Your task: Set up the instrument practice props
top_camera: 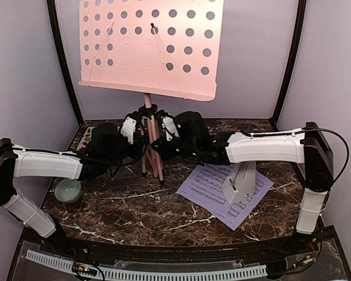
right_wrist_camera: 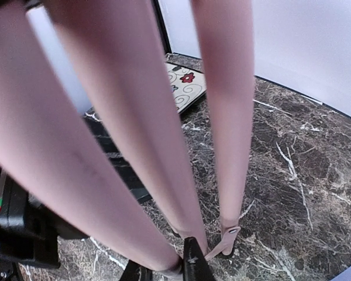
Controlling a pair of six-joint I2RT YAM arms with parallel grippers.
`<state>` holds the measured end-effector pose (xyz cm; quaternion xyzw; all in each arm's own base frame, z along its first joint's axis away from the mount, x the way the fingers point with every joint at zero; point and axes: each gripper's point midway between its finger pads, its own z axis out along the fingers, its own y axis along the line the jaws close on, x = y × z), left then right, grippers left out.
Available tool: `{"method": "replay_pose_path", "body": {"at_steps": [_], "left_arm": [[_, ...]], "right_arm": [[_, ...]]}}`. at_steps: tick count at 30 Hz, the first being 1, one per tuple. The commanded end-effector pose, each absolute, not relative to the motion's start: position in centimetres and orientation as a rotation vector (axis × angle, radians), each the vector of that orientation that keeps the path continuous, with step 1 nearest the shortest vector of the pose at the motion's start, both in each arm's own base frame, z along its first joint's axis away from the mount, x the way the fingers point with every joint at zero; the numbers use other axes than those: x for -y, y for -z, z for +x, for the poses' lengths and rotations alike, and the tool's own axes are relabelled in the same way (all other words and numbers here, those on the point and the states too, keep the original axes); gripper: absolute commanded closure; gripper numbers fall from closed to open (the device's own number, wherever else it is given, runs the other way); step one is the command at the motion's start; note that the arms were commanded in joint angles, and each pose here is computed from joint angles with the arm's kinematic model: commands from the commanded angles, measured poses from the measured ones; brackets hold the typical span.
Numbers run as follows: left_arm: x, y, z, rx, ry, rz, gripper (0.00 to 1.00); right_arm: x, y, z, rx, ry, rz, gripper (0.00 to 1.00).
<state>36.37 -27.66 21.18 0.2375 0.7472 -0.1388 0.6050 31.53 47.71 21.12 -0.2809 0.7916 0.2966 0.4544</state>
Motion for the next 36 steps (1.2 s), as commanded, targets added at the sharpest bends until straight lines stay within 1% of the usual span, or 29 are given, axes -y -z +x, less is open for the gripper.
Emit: {"method": "replay_pose_path", "body": {"at_steps": [1,2,3,15,18,25,29,31,32,36], "left_arm": [[27.3,-23.1,37.1,-1.67,0.289,0.566,1.0],[27.2,-23.1,37.1,-1.669,0.288,0.568,1.0],[26.9,-23.3,37.2,-1.664,0.283,0.569,1.0],[24.0,-24.5,37.7,-1.614,0.206,0.574,1.0],[22.4,-24.5,38.5,-1.616,0.166,0.555,1.0],[21.1,-24.1,39.3,-1.622,0.131,0.54,1.0],[20.4,-23.6,39.5,-1.634,0.099,0.54,1.0],[19.7,-23.4,39.4,-1.643,0.078,0.535,1.0],[19.2,-23.5,39.4,-1.646,0.063,0.528,1.0],[17.4,-23.8,39.5,-1.655,0.03,0.503,1.0]], "right_arm": [[-46.8,-23.3,31.5,-1.91,-0.693,-0.696,0.96],[-46.6,-23.6,31.4,-1.908,-0.693,-0.693,0.99],[-46.3,-23.7,31.4,-1.908,-0.692,-0.687,1.0],[-44.1,-25.1,29.4,-1.897,-0.744,-0.666,1.0],[-44.0,-25.0,28.5,-1.9,-0.746,-0.681,1.0],[-43.4,-26.1,27.0,-1.886,-0.725,-0.692,1.0],[-43.3,-26.6,26.2,-1.885,-0.709,-0.705,1.0],[-43.3,-26.0,25.8,-1.897,-0.704,-0.714,1.0],[-42.9,-27.1,25.5,-1.88,-0.716,-0.705,1.0],[-42.1,-26.7,25.0,-1.896,-0.71,-0.695,1.0]]}}
